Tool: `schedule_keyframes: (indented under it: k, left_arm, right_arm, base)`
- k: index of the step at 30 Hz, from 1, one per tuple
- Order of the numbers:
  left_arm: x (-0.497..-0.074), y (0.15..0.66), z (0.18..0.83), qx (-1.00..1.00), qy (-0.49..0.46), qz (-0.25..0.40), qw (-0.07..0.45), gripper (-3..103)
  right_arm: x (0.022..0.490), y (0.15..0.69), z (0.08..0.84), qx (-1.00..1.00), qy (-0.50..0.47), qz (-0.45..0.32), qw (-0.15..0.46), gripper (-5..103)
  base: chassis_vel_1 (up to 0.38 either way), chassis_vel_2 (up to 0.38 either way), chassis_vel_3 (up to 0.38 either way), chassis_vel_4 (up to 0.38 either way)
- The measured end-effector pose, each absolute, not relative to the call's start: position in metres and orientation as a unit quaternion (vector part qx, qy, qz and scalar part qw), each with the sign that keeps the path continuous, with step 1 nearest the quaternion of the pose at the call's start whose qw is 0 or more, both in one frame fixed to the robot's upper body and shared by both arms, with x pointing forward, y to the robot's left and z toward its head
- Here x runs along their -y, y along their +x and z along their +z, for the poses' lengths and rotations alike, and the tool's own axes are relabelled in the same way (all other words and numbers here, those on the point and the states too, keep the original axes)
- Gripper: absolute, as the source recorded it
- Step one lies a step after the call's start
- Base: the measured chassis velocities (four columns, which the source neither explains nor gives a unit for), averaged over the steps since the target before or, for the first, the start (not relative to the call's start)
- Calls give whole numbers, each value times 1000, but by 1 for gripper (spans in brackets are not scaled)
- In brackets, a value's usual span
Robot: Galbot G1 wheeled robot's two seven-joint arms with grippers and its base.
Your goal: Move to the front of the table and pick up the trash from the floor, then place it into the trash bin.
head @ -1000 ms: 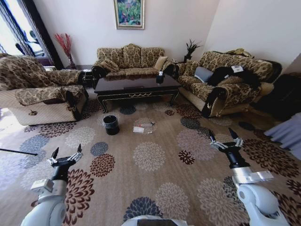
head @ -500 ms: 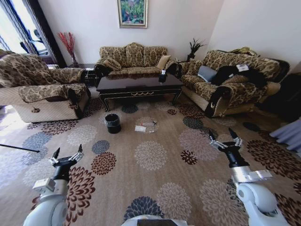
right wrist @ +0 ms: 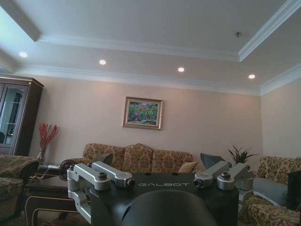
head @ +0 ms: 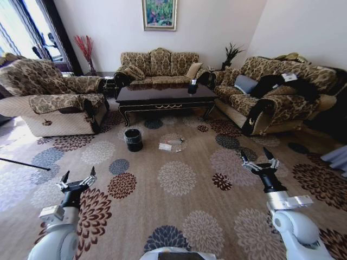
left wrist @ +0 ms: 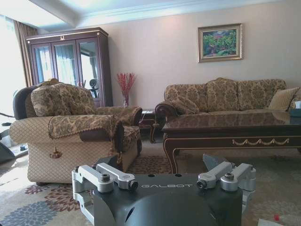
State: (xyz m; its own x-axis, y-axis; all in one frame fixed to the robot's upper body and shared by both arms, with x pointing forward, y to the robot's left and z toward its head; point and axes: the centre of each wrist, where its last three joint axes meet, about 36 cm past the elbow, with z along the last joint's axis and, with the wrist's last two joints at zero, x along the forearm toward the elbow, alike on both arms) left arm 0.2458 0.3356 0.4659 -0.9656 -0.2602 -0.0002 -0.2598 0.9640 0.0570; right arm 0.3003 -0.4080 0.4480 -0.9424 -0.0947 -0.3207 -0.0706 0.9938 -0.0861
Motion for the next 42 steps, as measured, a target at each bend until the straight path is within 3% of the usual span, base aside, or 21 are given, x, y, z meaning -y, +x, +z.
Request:
schedule_keyframes:
  k: [42]
  left_arm:
    - [-338, 245, 470, 991, 127, -39, -2, 100]
  right_arm:
    - [410, 303, 446, -985, -43, -36, 165, 100]
  base:
    - [0, 0, 0, 0]
